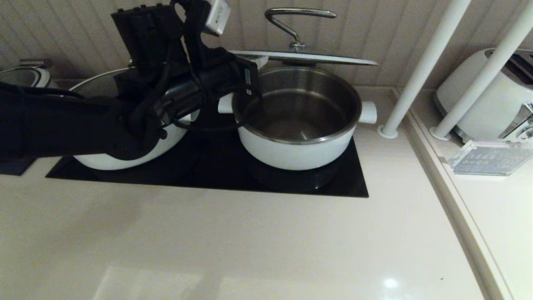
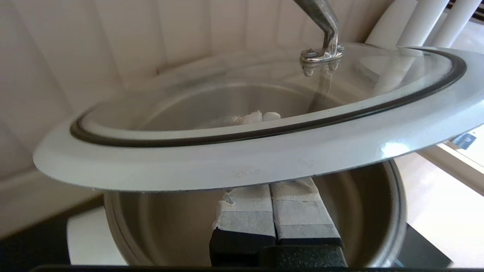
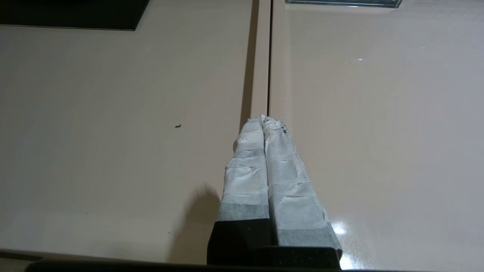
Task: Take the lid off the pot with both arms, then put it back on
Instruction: Open the pot lid completely
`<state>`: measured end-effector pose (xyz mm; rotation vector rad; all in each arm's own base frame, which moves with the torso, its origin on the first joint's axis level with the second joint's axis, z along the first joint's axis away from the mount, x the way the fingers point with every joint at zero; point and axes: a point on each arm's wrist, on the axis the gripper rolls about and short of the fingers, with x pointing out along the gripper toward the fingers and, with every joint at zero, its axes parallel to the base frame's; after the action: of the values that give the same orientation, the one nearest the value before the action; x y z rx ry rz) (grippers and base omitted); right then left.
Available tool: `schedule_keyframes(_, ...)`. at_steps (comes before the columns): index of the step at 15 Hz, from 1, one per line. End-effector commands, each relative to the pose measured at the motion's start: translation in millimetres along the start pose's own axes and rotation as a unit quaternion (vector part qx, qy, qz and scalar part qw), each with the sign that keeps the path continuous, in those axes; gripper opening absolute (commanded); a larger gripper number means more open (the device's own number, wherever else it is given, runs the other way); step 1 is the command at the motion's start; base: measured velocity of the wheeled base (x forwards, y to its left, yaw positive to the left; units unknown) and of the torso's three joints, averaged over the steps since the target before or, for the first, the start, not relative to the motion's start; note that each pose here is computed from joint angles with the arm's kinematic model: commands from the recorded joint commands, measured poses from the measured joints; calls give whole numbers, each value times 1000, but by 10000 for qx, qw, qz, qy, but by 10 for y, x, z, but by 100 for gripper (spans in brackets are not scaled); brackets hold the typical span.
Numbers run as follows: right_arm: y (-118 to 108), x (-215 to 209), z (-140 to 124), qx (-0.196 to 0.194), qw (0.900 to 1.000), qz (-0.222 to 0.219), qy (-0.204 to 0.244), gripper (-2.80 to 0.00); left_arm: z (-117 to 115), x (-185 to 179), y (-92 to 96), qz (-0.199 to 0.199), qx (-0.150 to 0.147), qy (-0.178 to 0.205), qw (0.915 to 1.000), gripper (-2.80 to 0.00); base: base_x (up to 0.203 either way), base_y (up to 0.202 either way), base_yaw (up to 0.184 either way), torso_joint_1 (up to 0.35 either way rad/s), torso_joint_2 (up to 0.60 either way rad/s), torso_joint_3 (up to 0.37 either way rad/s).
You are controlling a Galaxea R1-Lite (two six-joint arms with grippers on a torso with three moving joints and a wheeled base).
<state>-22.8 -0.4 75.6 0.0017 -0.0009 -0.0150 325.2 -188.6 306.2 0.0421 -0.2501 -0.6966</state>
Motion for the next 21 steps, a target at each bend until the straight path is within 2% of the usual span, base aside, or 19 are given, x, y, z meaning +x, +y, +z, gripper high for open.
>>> schedule_keyframes(1,0,0,0,-1,10000,-2,-3,-280,27,48,11,2,70,-89,9999,-280,0,0,0,0,0,0)
schedule_keyframes(8,0,0,0,-1,10000,-6,-3,-280,119,114,32,21,127,-303,9995,-280,0,0,0,0,0,0)
schedule_keyframes(15,0,0,0,-1,10000,0,-3,-280,220,209,60,62,460,-570,9973,-280,0,0,0,0,0,0)
schedule_keyframes(21,0,0,0,-1,10000,-5,-3,-280,357,331,101,118,580,-956,9937,-280,0,0,0,0,0,0)
